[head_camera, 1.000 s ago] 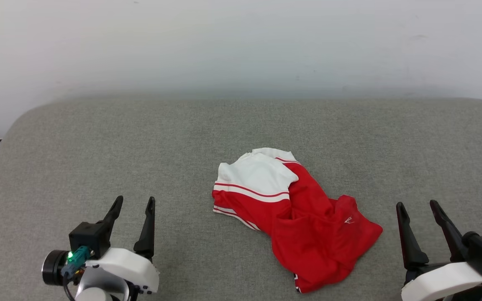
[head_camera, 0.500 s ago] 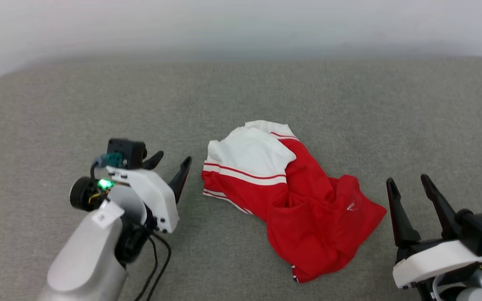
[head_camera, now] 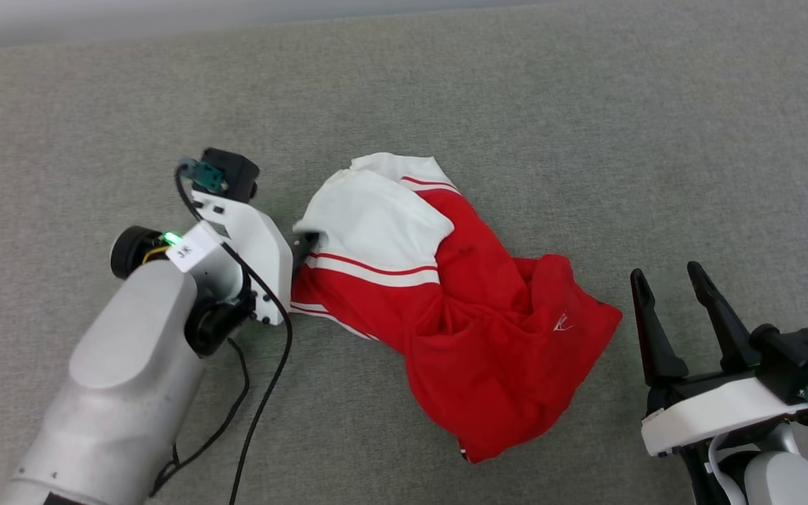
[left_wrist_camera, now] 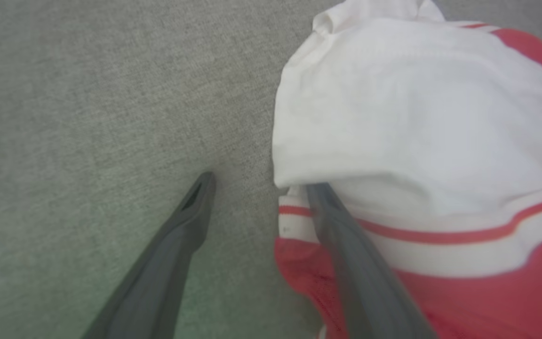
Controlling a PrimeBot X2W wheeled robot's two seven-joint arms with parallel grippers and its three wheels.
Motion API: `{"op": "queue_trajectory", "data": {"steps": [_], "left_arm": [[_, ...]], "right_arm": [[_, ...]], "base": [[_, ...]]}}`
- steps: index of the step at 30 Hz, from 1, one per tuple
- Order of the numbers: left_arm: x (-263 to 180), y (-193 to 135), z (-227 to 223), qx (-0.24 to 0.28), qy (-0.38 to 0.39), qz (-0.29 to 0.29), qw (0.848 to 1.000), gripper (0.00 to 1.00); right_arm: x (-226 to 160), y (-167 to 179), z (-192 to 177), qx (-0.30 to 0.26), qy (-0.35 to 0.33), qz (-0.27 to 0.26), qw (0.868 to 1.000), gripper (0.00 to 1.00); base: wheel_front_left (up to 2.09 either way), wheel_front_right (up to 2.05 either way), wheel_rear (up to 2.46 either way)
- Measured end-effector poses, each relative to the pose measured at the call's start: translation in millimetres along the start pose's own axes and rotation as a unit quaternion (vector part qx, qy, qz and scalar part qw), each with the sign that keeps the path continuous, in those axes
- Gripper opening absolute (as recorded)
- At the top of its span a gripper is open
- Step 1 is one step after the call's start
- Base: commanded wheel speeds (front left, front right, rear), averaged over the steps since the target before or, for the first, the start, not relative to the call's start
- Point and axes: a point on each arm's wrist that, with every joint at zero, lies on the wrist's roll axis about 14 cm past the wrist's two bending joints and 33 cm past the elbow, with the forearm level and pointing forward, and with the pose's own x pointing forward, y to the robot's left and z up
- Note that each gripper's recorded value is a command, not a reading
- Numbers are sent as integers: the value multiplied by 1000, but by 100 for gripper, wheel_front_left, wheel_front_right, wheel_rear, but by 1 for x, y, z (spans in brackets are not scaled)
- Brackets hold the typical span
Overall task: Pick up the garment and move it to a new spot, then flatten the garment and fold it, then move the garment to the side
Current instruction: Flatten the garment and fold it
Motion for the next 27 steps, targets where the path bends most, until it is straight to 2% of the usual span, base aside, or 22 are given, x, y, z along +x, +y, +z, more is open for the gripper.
{"op": "queue_trajectory", "data": {"steps": [4,5,6,7,8,12,17,27], "left_arm": [[14,1,-10,-2,54,-6,999,100],[16,-2,-13,8,72,-9,997,84],[17,-4,-16,17,88,-12,996,47],[17,-7,-17,20,97,-17,995,27],[17,-9,-19,24,103,-20,994,0],[15,-18,-27,35,121,-36,991,0],[9,-18,-26,53,98,-36,993,0],[-12,0,14,58,-47,15,997,0]], "right_arm": [[0,-6,-7,2,8,-9,1000,100],[-1,-7,-8,3,9,-11,1000,100],[-1,-9,-9,4,8,-13,1000,100],[-2,-10,-10,5,10,-15,1000,100],[-2,-11,-11,5,11,-17,1000,100],[-4,-13,-11,7,10,-20,1000,100],[-5,-12,-8,9,5,-19,1000,100],[-5,-7,6,6,-11,-11,1000,100]], "base": [[0,0,0],[0,0,0],[0,0,0],[0,0,0],[0,0,0],[0,0,0],[0,0,0],[0,0,0]]}}
